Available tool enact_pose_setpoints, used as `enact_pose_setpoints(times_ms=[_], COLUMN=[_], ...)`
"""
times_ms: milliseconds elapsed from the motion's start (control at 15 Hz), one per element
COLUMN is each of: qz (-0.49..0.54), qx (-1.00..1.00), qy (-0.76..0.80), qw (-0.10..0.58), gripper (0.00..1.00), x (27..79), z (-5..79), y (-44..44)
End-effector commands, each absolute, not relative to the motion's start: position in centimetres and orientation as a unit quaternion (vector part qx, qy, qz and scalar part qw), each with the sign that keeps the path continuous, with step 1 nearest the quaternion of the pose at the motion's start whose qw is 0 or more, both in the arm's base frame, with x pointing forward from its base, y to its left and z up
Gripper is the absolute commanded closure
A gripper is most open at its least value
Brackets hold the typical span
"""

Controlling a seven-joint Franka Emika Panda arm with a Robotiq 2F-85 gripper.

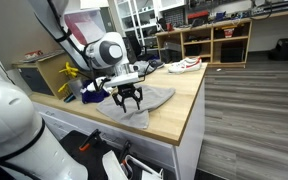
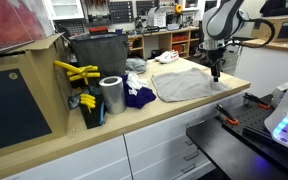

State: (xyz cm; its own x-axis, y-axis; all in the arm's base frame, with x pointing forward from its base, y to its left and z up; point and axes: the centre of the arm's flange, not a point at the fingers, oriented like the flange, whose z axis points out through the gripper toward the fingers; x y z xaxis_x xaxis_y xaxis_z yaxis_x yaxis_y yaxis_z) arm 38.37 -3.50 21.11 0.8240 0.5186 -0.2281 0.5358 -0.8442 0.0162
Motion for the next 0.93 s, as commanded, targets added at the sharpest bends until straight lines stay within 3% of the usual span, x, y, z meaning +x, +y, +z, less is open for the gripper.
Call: enact_pose_setpoints(times_ms=[0,333,867], qz=[-0.116,-0.115,-0.122], qx=[0.961,0.969,0.972], qy=[0.241,0.2,0.165], qw=[0.067,0.087,0.111], gripper=[0.62,0.99,1.0], x=[36.6,37.1,37.1], z=[21.4,19.2,14.3], y=[-6.4,-7.0,-6.1])
